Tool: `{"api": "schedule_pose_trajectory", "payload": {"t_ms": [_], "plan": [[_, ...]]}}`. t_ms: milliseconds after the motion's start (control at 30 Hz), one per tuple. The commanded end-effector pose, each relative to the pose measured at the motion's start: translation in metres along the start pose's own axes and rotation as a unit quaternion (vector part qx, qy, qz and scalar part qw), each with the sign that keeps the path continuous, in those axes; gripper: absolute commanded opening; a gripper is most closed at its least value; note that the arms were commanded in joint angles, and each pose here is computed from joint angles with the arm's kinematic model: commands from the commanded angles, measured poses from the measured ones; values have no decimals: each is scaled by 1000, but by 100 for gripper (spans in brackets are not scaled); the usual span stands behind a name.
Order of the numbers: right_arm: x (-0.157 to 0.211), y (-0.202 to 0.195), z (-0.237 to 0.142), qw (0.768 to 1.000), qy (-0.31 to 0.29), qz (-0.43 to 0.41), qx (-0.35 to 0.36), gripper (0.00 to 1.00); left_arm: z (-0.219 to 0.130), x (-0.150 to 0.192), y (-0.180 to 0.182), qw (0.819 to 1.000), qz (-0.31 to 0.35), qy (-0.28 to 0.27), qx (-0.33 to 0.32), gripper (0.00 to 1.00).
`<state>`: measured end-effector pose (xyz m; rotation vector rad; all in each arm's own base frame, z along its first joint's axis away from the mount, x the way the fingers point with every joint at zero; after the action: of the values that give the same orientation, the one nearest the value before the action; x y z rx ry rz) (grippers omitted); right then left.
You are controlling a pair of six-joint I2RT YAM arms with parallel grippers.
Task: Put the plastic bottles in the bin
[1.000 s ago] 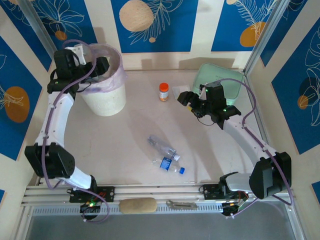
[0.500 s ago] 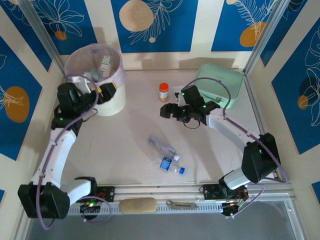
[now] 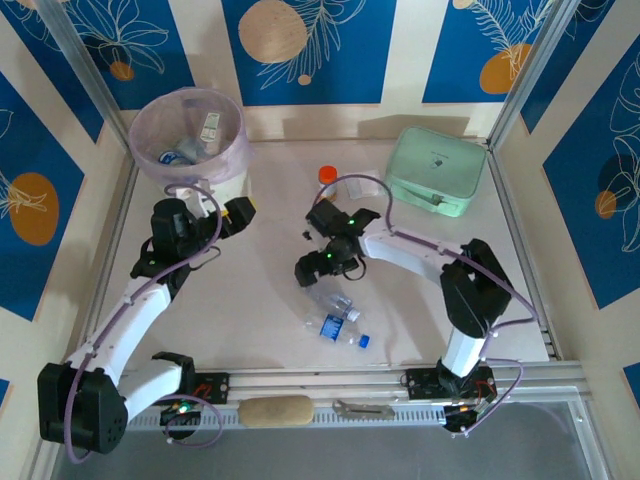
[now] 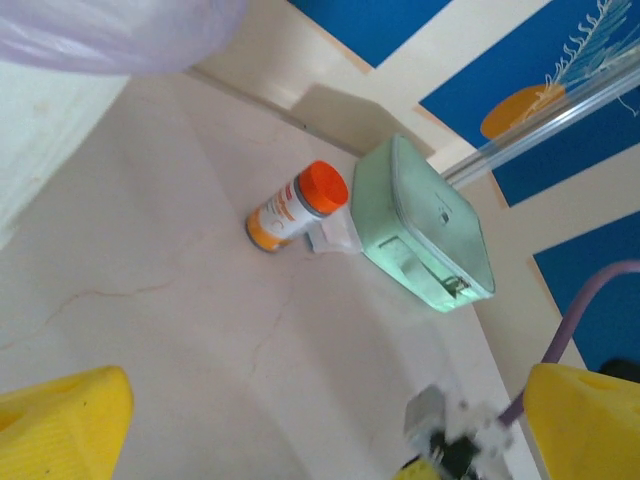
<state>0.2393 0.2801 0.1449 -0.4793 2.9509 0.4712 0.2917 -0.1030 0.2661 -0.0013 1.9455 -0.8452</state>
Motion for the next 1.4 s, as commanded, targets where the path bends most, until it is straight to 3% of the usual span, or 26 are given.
{"api": "schedule_pose_trajectory", "payload": {"t_ms": [0,200,567,1067,1367], "plan": [[6,-2,10,994,16,-73,83,92,1,-12,1,999,1,-37,-11,100],[4,2,34,982,32,-127,140,93,8,1,7,999,-29,-28,2,100],[-7,-7,61,974,38,-138,177,90,17,20,5,999,-34,-3,10,100],[-6,-25,71,973,36,-134,186,65,32,23,-7,1000,-12,21,9,100],[-11,-30,66,968,18,-151,198,56,44,26,-16,999,-8,33,29,100]]}}
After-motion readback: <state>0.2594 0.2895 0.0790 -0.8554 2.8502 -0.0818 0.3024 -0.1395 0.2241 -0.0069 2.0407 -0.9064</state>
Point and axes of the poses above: each hand's point on the last joint's axis, 136 mm out from that joint toward the fingers, its own z axis out along the fingers, its own y axis along the line the jaws close on, x = y × z, the point moved 6 cm from there along -z, back along the fingers, and after that the axes turned 11 degrees about z, right-handed, at the moved point
